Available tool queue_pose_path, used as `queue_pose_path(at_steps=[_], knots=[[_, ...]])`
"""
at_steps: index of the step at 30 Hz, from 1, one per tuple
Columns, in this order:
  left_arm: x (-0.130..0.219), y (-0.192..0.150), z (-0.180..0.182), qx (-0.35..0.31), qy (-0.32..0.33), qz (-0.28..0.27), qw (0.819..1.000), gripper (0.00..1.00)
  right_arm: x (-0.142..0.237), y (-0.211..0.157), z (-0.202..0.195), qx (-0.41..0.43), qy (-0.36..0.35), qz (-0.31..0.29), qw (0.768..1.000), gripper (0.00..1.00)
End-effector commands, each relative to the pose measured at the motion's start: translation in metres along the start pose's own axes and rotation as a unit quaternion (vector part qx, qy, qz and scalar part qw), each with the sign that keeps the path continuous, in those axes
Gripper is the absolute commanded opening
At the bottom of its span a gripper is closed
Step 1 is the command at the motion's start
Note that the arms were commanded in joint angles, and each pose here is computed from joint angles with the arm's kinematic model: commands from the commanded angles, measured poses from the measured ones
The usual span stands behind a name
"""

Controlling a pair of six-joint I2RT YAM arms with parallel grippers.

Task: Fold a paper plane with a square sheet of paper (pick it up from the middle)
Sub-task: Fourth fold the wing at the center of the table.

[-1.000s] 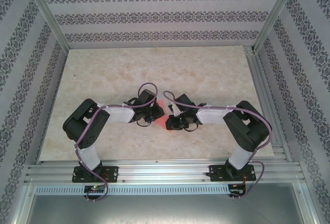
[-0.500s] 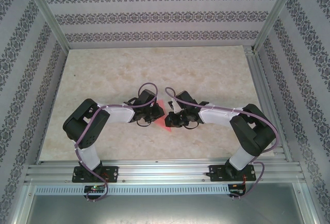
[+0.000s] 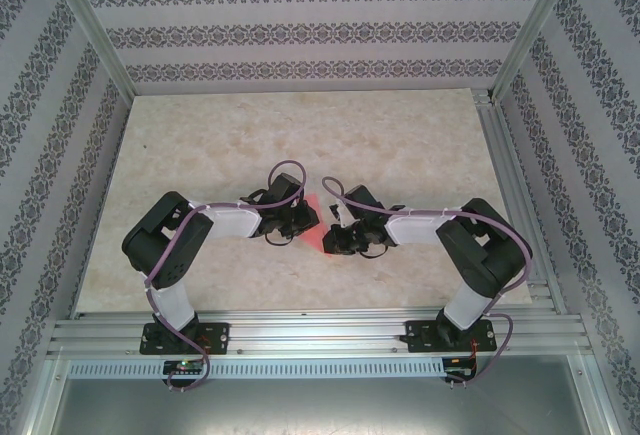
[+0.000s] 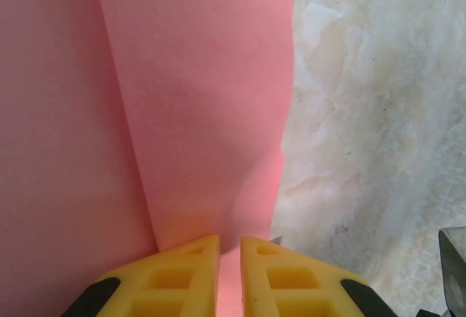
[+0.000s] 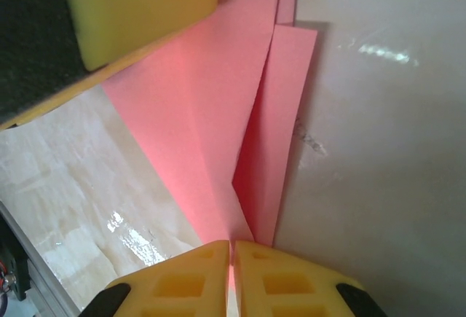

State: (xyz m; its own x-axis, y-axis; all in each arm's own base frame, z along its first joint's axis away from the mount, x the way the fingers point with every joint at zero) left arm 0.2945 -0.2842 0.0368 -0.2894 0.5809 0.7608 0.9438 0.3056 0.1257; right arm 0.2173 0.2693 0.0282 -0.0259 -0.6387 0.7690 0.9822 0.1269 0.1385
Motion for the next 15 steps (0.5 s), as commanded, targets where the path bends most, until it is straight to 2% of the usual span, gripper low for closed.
queue_pose_path(at_steps=[1, 4, 11, 15], knots=[[-0.005, -0.006, 0.004, -0.01, 0.014, 0.014, 1.0, 0.18, 0.008, -0.013, -0.002, -0.005, -0.025, 0.015, 1.0, 0.13], [-0.005, -0.006, 0.004, -0.01, 0.014, 0.014, 1.0, 0.17, 0.014, -0.014, 0.001, 0.002, -0.026, 0.01, 1.0, 0.13], [-0.006, -0.005, 0.002, -0.011, 0.012, 0.016, 1.0, 0.18, -0.011, -0.042, -0.04, -0.038, -0.064, 0.051, 0.996, 0.12], [-0.006, -0.006, 0.004, -0.011, 0.014, 0.016, 1.0, 0.17, -0.008, -0.041, -0.038, -0.038, -0.067, 0.053, 0.996, 0.12]])
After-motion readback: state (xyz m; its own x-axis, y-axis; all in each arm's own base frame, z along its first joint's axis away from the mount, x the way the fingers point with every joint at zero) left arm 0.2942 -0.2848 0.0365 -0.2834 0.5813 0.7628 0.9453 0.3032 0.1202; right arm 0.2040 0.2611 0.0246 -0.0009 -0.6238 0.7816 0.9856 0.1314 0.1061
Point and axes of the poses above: each hand's point on the last joint's axis, 136 mm out from that joint toward the fingers, its own x axis back along the fingers, its own z axis along the line the jaws close on, y = z × x, the point moved 2 cm from there along x, back along the fingers, and after that the axes turned 3 degrees about -x, right-handed, at the moved point
